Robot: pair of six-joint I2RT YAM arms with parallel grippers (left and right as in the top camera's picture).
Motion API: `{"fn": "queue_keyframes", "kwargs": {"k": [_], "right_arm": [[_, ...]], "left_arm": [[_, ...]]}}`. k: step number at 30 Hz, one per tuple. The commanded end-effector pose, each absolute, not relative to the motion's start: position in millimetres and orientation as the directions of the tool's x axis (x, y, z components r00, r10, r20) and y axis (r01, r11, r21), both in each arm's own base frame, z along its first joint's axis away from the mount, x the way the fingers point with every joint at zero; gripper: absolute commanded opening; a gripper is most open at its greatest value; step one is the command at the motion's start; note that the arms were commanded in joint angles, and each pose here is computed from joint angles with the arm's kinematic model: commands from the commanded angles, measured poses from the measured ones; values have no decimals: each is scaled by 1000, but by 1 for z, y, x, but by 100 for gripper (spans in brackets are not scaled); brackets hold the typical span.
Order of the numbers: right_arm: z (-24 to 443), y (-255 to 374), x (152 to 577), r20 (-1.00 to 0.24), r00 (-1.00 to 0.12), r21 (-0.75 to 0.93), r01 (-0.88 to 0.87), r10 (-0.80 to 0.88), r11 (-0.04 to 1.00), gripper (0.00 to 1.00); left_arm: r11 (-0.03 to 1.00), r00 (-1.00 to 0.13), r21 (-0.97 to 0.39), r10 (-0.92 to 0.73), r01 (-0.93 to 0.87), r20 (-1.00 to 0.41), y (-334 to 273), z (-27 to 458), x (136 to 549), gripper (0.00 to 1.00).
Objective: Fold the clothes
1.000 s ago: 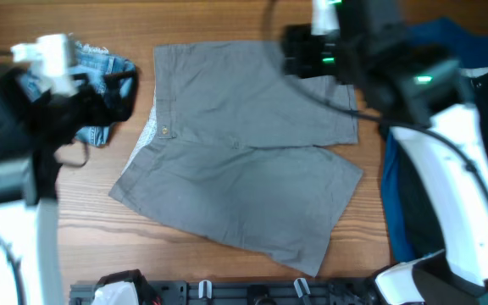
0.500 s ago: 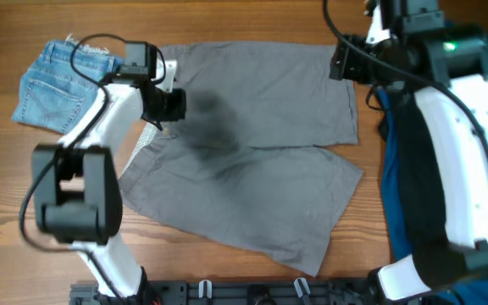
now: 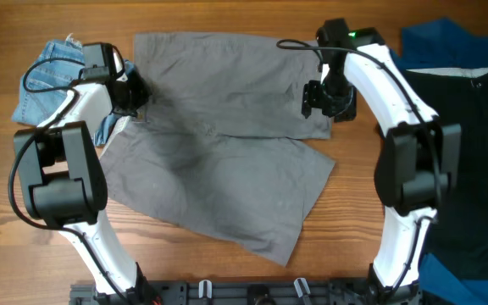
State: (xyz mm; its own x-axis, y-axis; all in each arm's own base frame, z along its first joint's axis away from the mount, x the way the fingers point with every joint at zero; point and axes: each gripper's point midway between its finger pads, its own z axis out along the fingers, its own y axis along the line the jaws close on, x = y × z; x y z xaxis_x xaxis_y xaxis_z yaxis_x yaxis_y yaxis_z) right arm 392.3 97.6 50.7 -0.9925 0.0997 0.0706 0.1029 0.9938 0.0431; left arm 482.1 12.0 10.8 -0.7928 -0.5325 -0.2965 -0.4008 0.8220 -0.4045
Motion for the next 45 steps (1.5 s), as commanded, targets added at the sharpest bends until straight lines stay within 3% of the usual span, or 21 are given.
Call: {"fn": "queue_keyframes", "kwargs": {"k": [1, 3, 4, 5, 7, 8, 11, 13, 14, 16, 19, 22, 24, 26, 29, 35, 41, 45], "right_arm": [[21, 99, 390, 130, -989, 47, 82, 75, 996, 76], [6, 98, 389, 156, -985, 39, 85, 78, 996, 76], [-2, 97, 388, 169, -982, 35, 87, 80, 996, 72], [-10, 95, 390, 174, -981, 30, 91, 85, 995, 57], [-25, 88, 397, 164, -981, 20, 110, 105, 994, 14], [-33, 78, 409, 127, -983, 6, 136, 135, 991, 4], [-38, 40, 460, -57, -964, 32, 258, 259, 966, 4], [-25, 24, 499, -155, -939, 187, 279, 308, 942, 4], [-15, 22, 512, -188, -937, 266, 238, 293, 934, 9], [23, 17, 529, -254, -933, 392, 143, 256, 909, 39], [79, 15, 518, -293, -930, 440, 74, 221, 895, 48], [121, 21, 484, -244, -944, 440, 94, 220, 893, 51], [137, 28, 447, -137, -964, 439, 147, 227, 886, 51], [133, 28, 422, -43, -974, 390, 189, 224, 901, 51], [105, 3, 394, 57, -953, 175, 303, 297, 937, 61], [45, -18, 374, 102, -914, 68, 400, 393, 914, 61], [14, -15, 361, 123, -916, 72, 391, 381, 917, 59], [-2, 7, 357, 142, -936, 204, 345, 321, 916, 42]], "left_arm": [[834, -804, -476, -473, -278, -360, -11, 54, 496, 16], [836, -791, -483, -471, -259, -391, -11, 75, 496, 19], [838, -784, -485, -468, -248, -407, -11, 87, 495, 21], [849, -781, -479, -449, -223, -433, -12, 102, 492, 22], [865, -778, -467, -420, -186, -467, -12, 126, 484, 27], [877, -780, -453, -394, -160, -486, -13, 141, 477, 31], [904, -785, -414, -332, -106, -523, -14, 168, 457, 42], [922, -785, -375, -305, -100, -539, -10, 181, 445, 50], [927, -788, -362, -295, -99, -540, -9, 182, 441, 51], [929, -804, -355, -291, -107, -519, -9, 182, 432, 55], [930, -821, -346, -294, -126, -490, -8, 176, 425, 57], [929, -829, -345, -294, -132, -476, -8, 174, 422, 57], [930, -848, -340, -290, -140, -443, -9, 168, 414, 54], [941, -878, -314, -251, -123, -407, -9, 158, 405, 54], [952, -915, -249, -252, -176, -315, 0, 132, 388, 58], [961, -951, -223, -213, -163, -223, 0, 94, 372, 66], [954, -968, -241, -213, -178, -130, -5, 59, 365, 66], [954, -971, -238, -214, -184, -106, -5, 46, 367, 66]]}}
